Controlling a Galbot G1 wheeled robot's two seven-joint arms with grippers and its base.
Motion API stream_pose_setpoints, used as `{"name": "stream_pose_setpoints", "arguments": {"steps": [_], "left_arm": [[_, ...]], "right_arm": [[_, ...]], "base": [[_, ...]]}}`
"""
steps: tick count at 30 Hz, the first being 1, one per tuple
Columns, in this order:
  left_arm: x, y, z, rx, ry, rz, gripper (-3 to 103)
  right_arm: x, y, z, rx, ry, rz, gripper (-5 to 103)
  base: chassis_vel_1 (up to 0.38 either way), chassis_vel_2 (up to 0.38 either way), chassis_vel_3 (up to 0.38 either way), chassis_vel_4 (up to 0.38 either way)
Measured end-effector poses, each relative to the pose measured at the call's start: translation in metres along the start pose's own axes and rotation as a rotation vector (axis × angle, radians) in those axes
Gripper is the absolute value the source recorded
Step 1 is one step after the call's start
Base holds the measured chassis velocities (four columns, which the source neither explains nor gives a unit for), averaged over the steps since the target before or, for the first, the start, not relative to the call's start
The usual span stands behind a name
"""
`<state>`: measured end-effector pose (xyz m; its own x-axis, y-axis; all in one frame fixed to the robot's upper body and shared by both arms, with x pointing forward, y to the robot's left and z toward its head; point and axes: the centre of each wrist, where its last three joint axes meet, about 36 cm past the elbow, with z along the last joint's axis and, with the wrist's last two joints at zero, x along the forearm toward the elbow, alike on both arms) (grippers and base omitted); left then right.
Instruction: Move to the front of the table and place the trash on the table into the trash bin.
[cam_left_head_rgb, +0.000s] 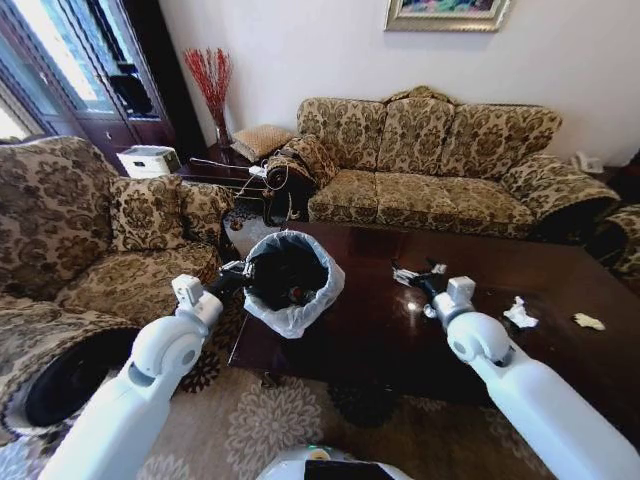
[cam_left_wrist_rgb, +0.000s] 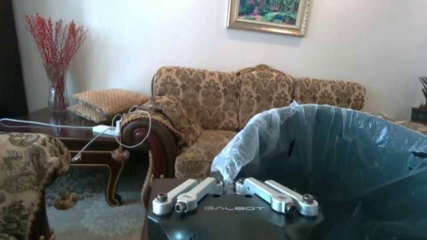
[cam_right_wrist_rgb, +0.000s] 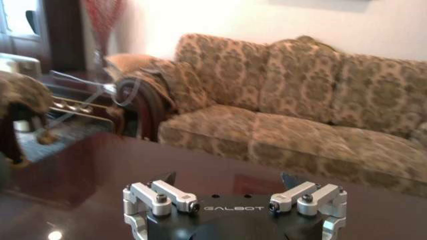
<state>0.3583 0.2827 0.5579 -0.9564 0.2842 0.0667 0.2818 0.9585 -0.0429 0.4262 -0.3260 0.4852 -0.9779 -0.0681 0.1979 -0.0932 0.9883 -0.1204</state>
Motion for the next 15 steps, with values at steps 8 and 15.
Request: {"name": "stream_pose_setpoints", "arguments": {"steps": [8,15], "left_arm": [[0.004,-0.005,0.003,0.010,-0.005,0.006,3],[0.006,-0.010,0.004,0.017,-0.009,0.023,3]], "right_arm": [[-0.006,-0.008,0.046,-0.002,0.051,0.002,100],[-0.043,0.012,0.087,-0.102,0.107,-0.103,100]], "base": [[-0.173,-0.256,0.193,0.248],[-0.206,-0.208,0.196,0.165]]}}
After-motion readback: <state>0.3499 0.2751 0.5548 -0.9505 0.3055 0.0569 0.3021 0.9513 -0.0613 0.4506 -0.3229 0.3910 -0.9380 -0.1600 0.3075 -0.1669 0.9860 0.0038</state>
